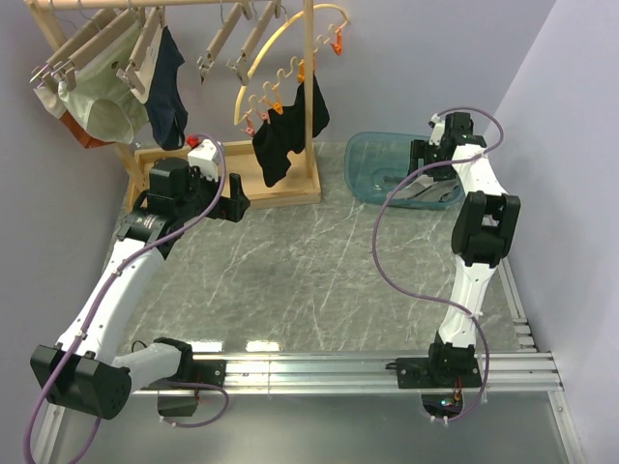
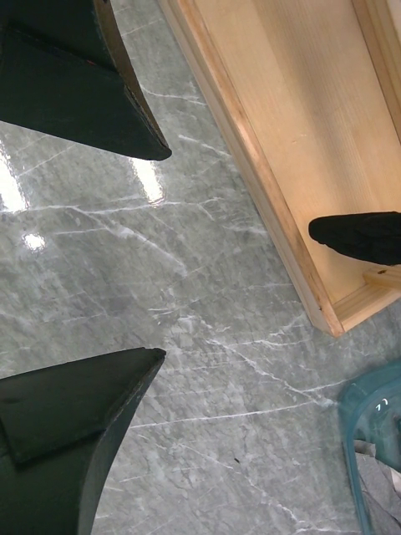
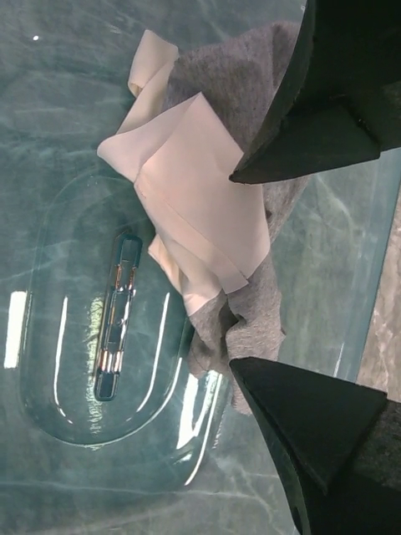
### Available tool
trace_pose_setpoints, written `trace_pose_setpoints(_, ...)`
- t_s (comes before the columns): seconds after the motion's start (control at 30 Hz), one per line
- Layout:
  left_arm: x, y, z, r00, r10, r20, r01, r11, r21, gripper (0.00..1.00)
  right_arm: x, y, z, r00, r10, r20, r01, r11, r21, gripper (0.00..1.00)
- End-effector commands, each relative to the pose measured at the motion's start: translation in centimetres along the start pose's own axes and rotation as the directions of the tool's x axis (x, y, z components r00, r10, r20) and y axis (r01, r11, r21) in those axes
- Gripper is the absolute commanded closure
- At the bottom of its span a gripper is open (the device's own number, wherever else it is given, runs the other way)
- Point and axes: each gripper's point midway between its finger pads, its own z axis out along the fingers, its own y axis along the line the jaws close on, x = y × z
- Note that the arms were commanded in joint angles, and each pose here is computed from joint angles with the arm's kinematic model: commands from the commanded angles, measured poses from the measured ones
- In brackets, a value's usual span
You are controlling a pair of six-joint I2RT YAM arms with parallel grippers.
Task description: Clip the underwear to the hanger
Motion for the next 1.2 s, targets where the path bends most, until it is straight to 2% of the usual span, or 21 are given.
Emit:
trace_pose_setpoints(0.0,-2.1,-0.5,-0.9,0.998,0.029,0.058,-0.03,0.999,0.013,0.01,-1.1,-0.2,0.5,0.999,0.02,0.026,-0.021,1.0,0.006,0.1)
trace_pose_setpoints(0.23,-2.0,-0.4,-0.6,0.998,0.03,0.052,-0.03,1.0,0.009,0.01,-0.6,-0.8,1.5,1.0,0.01,0.004,-0.01,1.0,0.029,0.23)
trace_pose_setpoints(0.33,-2.3,-0.5,-0.6,0.998,0.032,0.055,-0.033,0.999,0.015,0.01,-0.6,-0.9,1.3,1.0,-0.002,0.002,0.002,0.999,0.039,0.36)
trace_pose_setpoints(0.43,-2.4,-0.5,-0.4,0.998,0.032,0.055,-0.033,0.999,0.017,0.01,-0.5,-0.8,1.0,1.0,-0.013,-0.002,0.013,0.999,0.038,0.59)
trace_pose_setpoints(0.47,-2.5,-0.5,-0.4,0.998,0.032,0.056,-0.033,0.999,0.016,0.01,-0.5,-0.8,0.9,1.0,-0.016,-0.006,0.016,0.999,0.036,0.75)
trace_pose_setpoints(0.5,-2.6,-0.5,-0.5,0.998,0.031,0.058,-0.032,0.999,0.014,0.01,-0.6,-0.7,0.6,1.0,-0.022,-0.003,0.022,0.999,0.033,0.84)
trace_pose_setpoints(0.6,-3.2,-0.4,-0.7,0.997,0.027,0.069,-0.027,1.0,0.004,0.01,-2.0,-0.2,-1.3,0.999,-0.039,0.038,0.038,0.999,0.026,1.0)
trace_pose_setpoints(0.8,-4.0,0.0,-1.2,0.997,-0.009,0.077,0.011,1.0,-0.021,0.01,-6.4,1.7,-9.6,0.971,-0.101,0.216,0.1,0.995,0.017,1.0)
trace_pose_setpoints(0.87,-3.8,0.0,-0.6,0.998,-0.045,0.047,0.046,0.999,-0.016,0.01,-7.5,2.3,-13.2,0.95,-0.122,0.286,0.12,0.992,0.025,1.0)
trace_pose_setpoints(0.97,-4.1,0.2,-0.6,0.996,-0.077,0.043,0.077,0.997,-0.01,0.01,-7.9,2.9,-17.2,0.922,-0.154,0.356,0.149,0.988,0.044,1.0)
trace_pose_setpoints(1.17,-5.2,0.1,-1.0,0.991,-0.09,0.102,0.09,0.996,0.005,0.01,-7.2,2.9,-23.8,0.873,-0.23,0.431,0.201,0.973,0.112,1.0)
